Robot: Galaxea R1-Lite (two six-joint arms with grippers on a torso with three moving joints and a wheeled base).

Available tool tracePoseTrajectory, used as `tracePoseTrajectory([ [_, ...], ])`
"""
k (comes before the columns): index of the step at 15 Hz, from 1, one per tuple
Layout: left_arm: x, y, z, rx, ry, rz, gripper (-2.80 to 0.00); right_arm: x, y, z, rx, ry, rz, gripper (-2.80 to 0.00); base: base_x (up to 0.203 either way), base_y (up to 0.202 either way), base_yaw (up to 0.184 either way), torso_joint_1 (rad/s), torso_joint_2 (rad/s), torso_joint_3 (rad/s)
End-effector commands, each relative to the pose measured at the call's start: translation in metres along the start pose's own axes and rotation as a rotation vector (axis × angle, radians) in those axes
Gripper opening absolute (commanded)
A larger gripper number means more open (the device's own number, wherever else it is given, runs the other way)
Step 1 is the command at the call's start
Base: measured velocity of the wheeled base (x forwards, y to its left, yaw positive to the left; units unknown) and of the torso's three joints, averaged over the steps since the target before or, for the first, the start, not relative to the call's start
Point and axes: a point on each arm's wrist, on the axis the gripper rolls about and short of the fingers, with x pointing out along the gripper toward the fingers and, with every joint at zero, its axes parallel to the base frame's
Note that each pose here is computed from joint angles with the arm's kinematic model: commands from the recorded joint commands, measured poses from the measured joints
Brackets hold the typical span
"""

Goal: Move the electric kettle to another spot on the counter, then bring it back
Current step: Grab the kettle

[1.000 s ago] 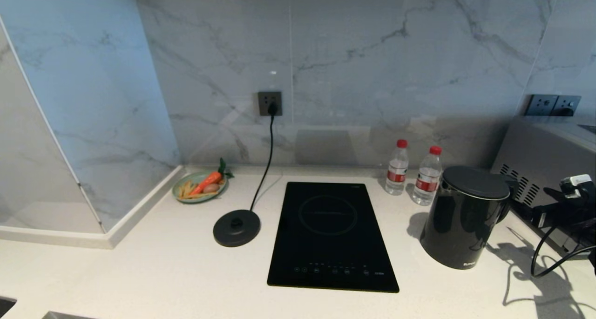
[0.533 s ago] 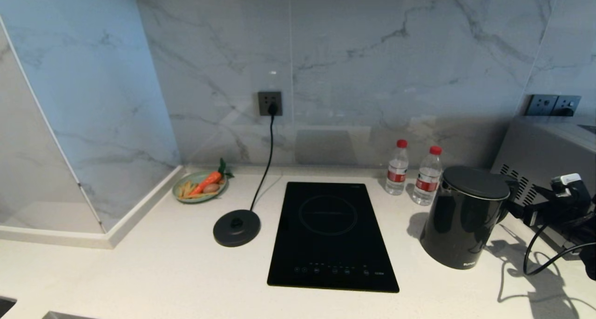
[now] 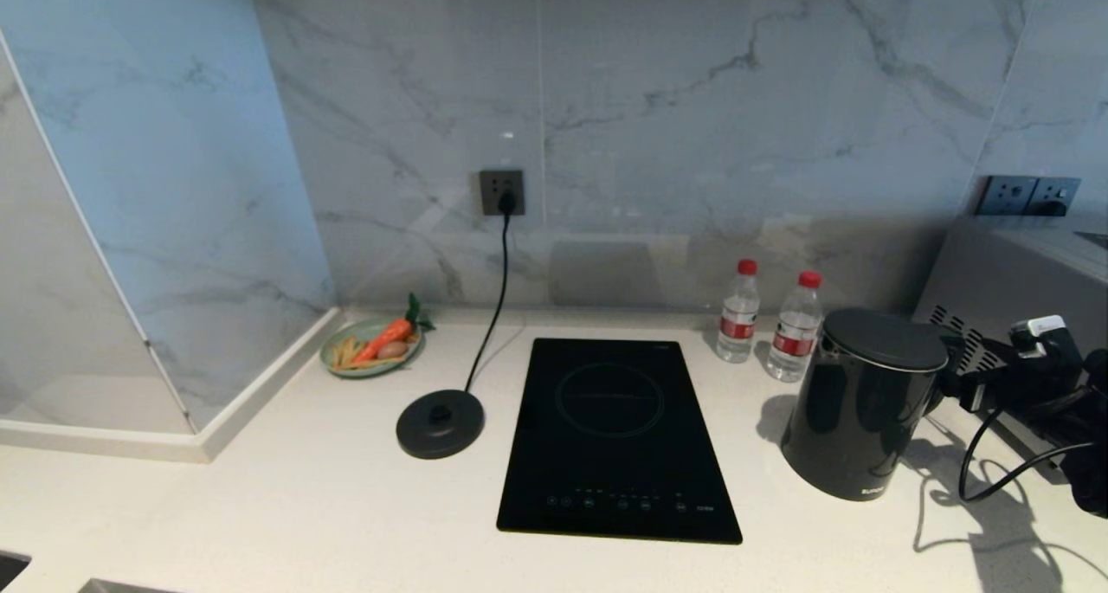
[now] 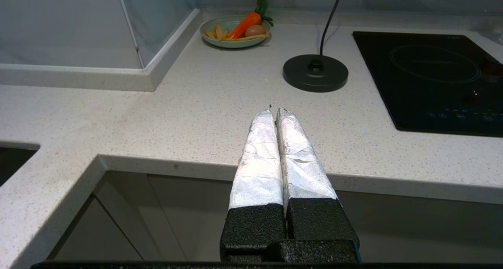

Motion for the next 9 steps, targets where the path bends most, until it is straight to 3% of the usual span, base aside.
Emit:
tracePoseTrajectory([
  [1, 0.0000, 0.0000, 0.0000, 0.000, 0.000, 0.001, -2.80, 0.0030, -0.0027, 0.0020, -0.010, -0.019, -0.003, 0.00, 0.000, 0.000, 0.000, 0.000, 0.00, 0.000],
  [9, 0.0000, 0.0000, -0.0002, 0.000, 0.001, 0.001, -2.80, 0.0109, -0.0049, -0.0054, -0.012, -0.019, -0.012, 0.00, 0.000, 0.000, 0.000, 0.000, 0.00, 0.000],
])
